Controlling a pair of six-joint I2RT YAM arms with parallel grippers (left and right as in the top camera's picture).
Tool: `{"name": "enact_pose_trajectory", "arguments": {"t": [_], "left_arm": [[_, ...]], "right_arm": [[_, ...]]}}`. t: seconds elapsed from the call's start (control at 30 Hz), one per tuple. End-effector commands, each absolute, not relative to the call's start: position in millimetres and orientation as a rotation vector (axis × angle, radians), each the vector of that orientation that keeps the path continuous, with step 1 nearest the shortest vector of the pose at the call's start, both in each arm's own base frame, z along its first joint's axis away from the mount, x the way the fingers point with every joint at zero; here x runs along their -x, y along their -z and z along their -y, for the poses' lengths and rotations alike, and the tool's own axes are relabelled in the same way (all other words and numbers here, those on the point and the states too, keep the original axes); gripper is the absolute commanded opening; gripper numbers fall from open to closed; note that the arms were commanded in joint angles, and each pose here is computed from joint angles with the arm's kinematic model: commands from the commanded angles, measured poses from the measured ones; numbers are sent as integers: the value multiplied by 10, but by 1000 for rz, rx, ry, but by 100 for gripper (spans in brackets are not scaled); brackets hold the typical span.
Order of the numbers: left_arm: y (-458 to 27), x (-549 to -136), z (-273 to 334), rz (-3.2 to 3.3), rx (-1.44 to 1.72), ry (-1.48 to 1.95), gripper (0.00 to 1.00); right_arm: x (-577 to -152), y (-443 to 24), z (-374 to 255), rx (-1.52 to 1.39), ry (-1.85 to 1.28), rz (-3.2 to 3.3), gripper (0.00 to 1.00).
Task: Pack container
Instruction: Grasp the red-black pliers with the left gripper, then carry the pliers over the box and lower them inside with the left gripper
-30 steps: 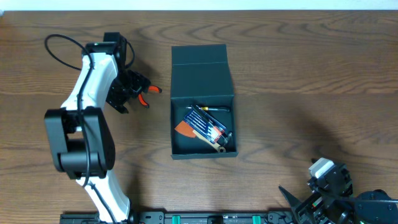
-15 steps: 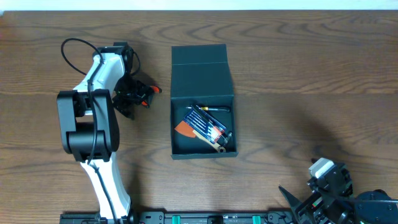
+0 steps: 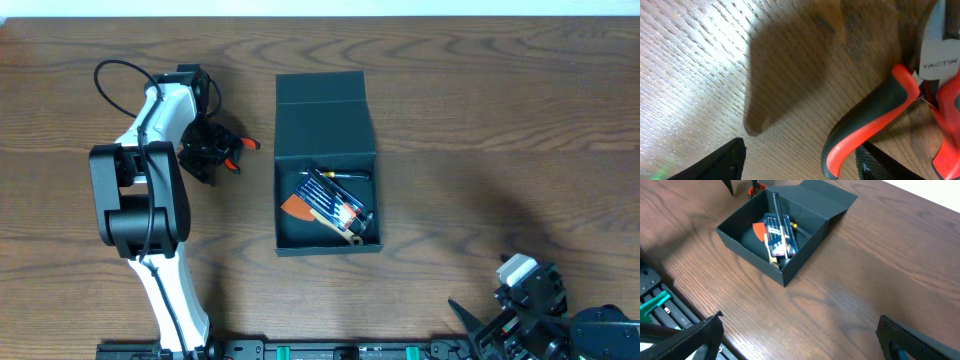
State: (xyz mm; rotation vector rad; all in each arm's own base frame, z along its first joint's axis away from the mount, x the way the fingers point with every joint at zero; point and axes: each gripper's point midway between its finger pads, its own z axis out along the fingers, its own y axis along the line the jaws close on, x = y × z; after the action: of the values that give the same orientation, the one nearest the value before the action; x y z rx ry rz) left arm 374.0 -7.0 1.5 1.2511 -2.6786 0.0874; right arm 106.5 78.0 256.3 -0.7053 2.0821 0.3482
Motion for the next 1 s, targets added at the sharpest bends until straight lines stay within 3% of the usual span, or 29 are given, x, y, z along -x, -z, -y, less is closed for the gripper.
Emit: {"name": "enact_pose_trajectory", "arguments": {"t": [0.0, 0.47, 0.83, 0.97], "left_arm": [[-2, -3776, 31, 2669, -1282, -75, 69], [4, -3780, 4, 2662, -1315, -52, 61], [33, -3703, 10, 2637, -1304, -35, 44], [33, -3703, 10, 2636, -1304, -35, 30]], "right_arm": [[-1072, -2572, -763, 677, -350, -2086, 99], [-1072, -2572, -763, 677, -350, -2086, 99], [-1072, -2572, -763, 677, -350, -2086, 99], [-1072, -2572, -763, 677, -350, -2086, 99]]}}
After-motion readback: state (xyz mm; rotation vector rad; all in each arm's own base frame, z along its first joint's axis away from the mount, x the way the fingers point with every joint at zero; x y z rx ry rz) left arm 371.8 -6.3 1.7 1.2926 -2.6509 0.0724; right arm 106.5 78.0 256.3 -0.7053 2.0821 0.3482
